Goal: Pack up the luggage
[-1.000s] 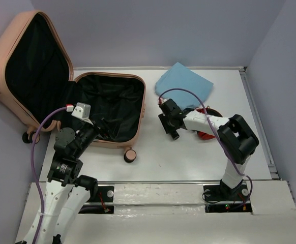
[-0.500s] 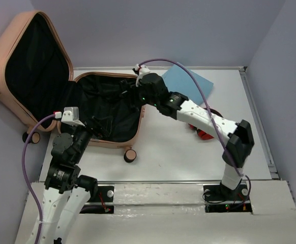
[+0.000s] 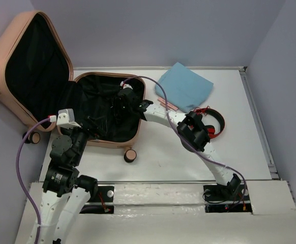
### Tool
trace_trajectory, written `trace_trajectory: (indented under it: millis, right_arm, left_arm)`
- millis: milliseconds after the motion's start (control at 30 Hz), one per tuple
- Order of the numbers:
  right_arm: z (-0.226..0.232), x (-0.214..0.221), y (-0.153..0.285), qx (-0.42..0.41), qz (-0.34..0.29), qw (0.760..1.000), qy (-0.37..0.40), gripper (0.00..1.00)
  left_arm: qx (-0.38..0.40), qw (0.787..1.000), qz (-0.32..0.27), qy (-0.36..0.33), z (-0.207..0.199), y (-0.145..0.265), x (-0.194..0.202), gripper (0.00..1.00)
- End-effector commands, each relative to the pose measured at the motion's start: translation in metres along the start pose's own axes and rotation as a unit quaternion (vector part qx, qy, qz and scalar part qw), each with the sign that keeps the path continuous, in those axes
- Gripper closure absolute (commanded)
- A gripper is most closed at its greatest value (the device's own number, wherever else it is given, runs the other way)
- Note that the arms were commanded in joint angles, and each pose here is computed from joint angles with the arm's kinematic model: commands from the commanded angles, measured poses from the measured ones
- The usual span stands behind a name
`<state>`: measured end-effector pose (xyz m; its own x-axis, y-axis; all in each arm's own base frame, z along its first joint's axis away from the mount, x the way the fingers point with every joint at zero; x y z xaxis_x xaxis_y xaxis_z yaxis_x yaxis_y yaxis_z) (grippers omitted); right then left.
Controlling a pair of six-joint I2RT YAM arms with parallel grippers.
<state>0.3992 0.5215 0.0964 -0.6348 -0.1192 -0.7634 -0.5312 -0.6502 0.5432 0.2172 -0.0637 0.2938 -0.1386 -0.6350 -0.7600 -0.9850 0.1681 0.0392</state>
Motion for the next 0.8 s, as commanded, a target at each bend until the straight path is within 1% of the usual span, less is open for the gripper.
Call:
trace_trajectory:
  millis: [0,67,100,167,200,267,300,333,367,400,433,467,500,533,567,600,633,733,767]
  right_arm:
    - [0.049,-0.063,0.025,-0.062,-0.080,0.995,-0.025,0.38]
    - [0.051,-0.072,0.035,-0.063,-0.088,0.994,-0.016,0.29]
    - [0.058,-0.074,0.041,-0.066,-0.092,0.994,-0.007,0.27]
    - [0.061,-0.085,0.056,-0.067,-0.104,0.992,0.005,0.27]
    - [0.064,-0.097,0.074,-0.066,-0.117,0.991,0.012,0.27]
    - [0.066,-0.107,0.095,-0.065,-0.129,0.989,0.041,0.28]
    - [0.066,-0.113,0.118,-0.065,-0.137,0.986,0.067,0.32]
    - [0.057,-0.115,0.129,-0.052,-0.142,0.986,0.076,0.35]
    - [0.040,-0.120,0.140,-0.028,-0.148,0.985,0.080,0.40]
    - [0.025,-0.120,0.150,-0.009,-0.150,0.985,0.086,0.47]
    - [0.005,-0.109,0.166,0.007,-0.138,0.986,0.096,0.53]
    - [-0.030,-0.111,0.175,0.031,-0.134,0.987,0.089,0.61]
    - [-0.049,-0.105,0.182,0.040,-0.123,0.988,0.090,0.66]
    - [-0.071,-0.076,0.182,0.036,-0.075,0.992,0.093,0.71]
    - [-0.087,-0.072,0.191,0.043,-0.061,0.993,0.094,0.75]
    - [-0.104,-0.063,0.193,0.055,-0.041,0.993,0.100,0.77]
    - [-0.135,-0.047,0.197,0.090,-0.003,0.989,0.114,0.78]
    - [-0.175,-0.030,0.199,0.133,0.049,0.978,0.153,0.79]
    - [-0.186,-0.028,0.195,0.144,0.060,0.975,0.156,0.78]
  left_arm:
    - [0.014,1.000,-0.009,0.003,-0.007,0.001,-0.005,0.01]
    - [0.015,1.000,-0.007,0.002,-0.007,0.001,-0.004,0.01]
    - [0.016,1.000,-0.005,0.001,-0.008,0.000,-0.003,0.01]
    - [0.016,1.000,-0.002,0.000,-0.007,0.000,-0.002,0.01]
    - [0.017,1.000,-0.001,0.000,-0.008,-0.001,-0.002,0.01]
    - [0.017,1.000,0.000,-0.001,-0.007,-0.001,-0.001,0.01]
    - [0.017,1.000,0.000,-0.001,-0.007,-0.001,-0.001,0.01]
    - [0.017,1.000,0.000,-0.001,-0.007,-0.001,-0.001,0.01]
    - [0.017,1.000,0.001,-0.001,-0.007,-0.001,0.000,0.01]
    - [0.019,1.000,0.002,-0.001,-0.007,0.000,0.000,0.01]
    - [0.019,1.000,0.002,-0.002,-0.007,0.000,0.001,0.01]
    - [0.021,1.000,0.003,-0.003,-0.008,0.000,0.001,0.01]
    - [0.022,1.000,0.003,-0.002,-0.008,0.000,0.001,0.01]
    - [0.024,1.000,0.004,-0.003,-0.008,0.000,0.001,0.01]
    - [0.027,1.000,0.004,-0.003,-0.010,0.001,0.001,0.01]
    - [0.027,1.000,0.004,-0.002,-0.010,0.001,0.002,0.01]
    - [0.030,1.000,0.005,-0.002,-0.011,0.002,0.002,0.01]
    - [0.032,0.999,0.005,-0.002,-0.011,0.001,0.002,0.01]
    - [0.031,1.000,0.006,-0.003,-0.011,0.000,0.002,0.01]
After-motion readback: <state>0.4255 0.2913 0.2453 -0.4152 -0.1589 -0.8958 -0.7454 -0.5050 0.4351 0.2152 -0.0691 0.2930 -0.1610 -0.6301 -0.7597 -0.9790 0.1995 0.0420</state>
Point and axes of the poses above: each gripper's point midway between its finger pads, its own y axis back along the fingers, its own z axis along the line the jaws close on, x = y × z, the point moved 1 cm from there along y, back along the fingers, and after that the axes turned 14 degrees about y, right-handed, at the moved point
